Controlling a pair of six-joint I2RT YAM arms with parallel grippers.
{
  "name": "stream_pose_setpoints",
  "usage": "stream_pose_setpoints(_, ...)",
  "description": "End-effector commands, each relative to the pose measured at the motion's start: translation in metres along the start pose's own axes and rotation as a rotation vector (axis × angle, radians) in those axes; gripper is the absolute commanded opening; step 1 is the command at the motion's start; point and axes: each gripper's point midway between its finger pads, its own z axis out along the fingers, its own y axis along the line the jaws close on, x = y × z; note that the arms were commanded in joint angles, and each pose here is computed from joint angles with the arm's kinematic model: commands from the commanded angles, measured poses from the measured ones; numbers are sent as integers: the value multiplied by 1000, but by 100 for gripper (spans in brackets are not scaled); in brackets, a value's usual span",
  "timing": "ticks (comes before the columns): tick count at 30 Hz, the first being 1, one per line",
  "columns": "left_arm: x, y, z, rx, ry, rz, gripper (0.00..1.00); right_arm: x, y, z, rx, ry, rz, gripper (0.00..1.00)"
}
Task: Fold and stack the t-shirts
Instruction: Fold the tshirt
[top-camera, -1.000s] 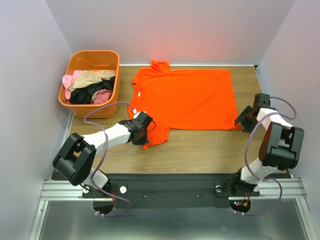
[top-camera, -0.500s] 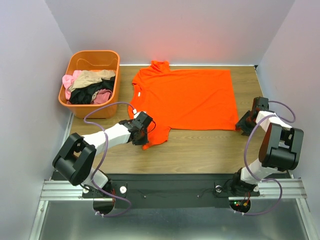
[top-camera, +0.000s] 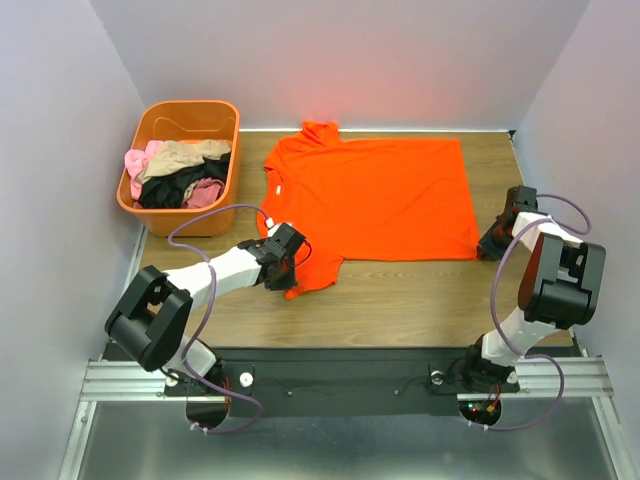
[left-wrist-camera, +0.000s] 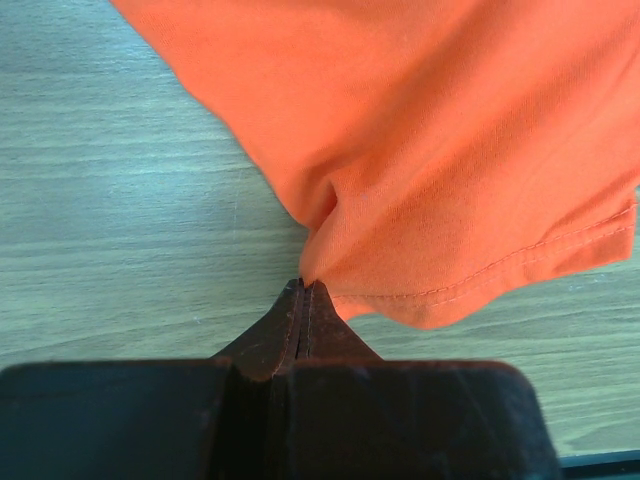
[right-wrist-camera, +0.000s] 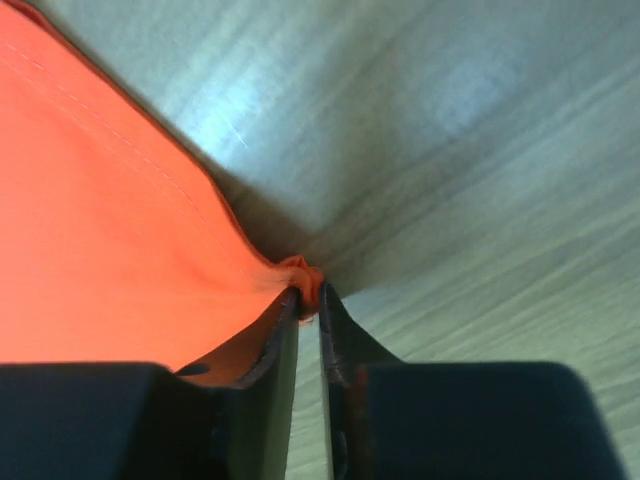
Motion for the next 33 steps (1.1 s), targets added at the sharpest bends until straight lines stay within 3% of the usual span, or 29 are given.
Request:
stream_pose_setpoints(1,1,4,-4,-1,2,9,0,-20,6,14,-14,-54,6,13)
stream_pose_setpoints(4,-2,0,-4,20,-6,18,0,-19,8,14,-21,-49,0,0)
stream_pose_setpoints(10,-5,-5,-11,37,2,41,0,-22,6,-13,-43,-100,-25,0)
stream_pose_setpoints(20,-5,-25,-45,161,40,39,0,-1,-2,-48,-56,-71,-45,0)
stream_pose_setpoints(28,14,-27,-55,211,95,-30,0,8,-8,-66,-49,-47,-62,0)
stream_pose_setpoints(33,4,-38,-65,267,72,-66,0,9,-5,-78,-74,-50,-47,0)
